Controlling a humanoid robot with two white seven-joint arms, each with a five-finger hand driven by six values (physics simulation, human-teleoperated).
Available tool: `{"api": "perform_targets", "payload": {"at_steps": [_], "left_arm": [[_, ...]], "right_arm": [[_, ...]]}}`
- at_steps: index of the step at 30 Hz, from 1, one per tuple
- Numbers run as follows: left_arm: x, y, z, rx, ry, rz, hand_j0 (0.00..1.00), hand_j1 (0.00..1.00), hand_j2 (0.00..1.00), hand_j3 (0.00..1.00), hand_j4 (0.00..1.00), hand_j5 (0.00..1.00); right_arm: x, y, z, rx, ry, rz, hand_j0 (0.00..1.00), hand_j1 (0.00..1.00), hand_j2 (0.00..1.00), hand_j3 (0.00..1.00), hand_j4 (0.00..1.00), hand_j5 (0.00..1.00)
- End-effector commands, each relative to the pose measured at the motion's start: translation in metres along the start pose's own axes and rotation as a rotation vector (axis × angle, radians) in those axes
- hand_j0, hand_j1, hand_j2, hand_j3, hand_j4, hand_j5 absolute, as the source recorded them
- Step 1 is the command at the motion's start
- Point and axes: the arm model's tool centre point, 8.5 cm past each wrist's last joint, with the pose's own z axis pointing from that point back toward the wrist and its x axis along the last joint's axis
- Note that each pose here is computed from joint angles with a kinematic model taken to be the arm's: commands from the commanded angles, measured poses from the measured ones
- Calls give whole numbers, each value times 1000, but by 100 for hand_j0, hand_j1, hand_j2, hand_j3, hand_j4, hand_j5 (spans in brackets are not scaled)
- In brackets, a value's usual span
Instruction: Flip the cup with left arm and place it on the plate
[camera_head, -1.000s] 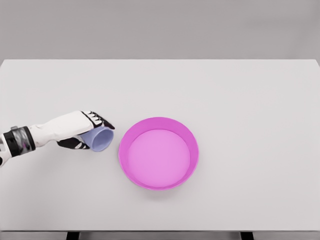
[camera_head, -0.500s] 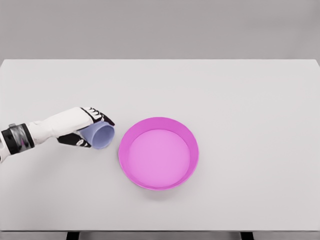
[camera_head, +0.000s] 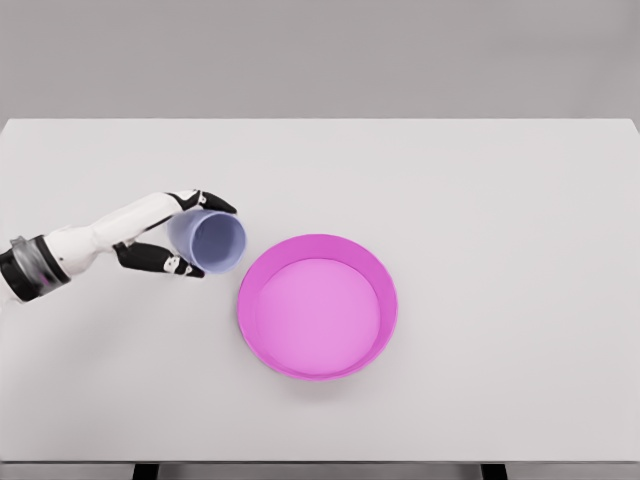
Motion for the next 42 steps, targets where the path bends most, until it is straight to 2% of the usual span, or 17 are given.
{"api": "perform_targets", "payload": {"at_steps": [1, 7, 15, 22, 28, 36, 42], "left_arm": [[2, 2, -3, 35, -20, 70, 65, 65, 65, 65, 65, 65], [10, 2, -6, 85, -61, 195, 65, 65, 65, 65, 65, 65], [32, -14, -14, 113, -157, 363, 65, 65, 65, 65, 65, 65], [34, -21, -15, 143, -177, 482, 65, 65, 65, 65, 65, 65], [39, -36, -20, 149, -202, 566, 65, 65, 65, 65, 65, 65], [47, -53, -35, 149, -244, 625, 65, 65, 65, 65, 65, 65], [51, -66, -45, 153, -269, 703, 65, 65, 65, 65, 65, 65]], "right_arm": [[0, 0, 0, 0, 0, 0, 100, 100, 100, 100, 100, 100], [0, 0, 0, 0, 0, 0, 100, 100, 100, 100, 100, 100], [0, 0, 0, 0, 0, 0, 100, 100, 100, 100, 100, 100], [0, 0, 0, 0, 0, 0, 100, 100, 100, 100, 100, 100], [0, 0, 0, 0, 0, 0, 100, 100, 100, 100, 100, 100], [0, 0, 0, 0, 0, 0, 100, 100, 100, 100, 100, 100], [0, 0, 0, 0, 0, 0, 100, 100, 100, 100, 100, 100]]}}
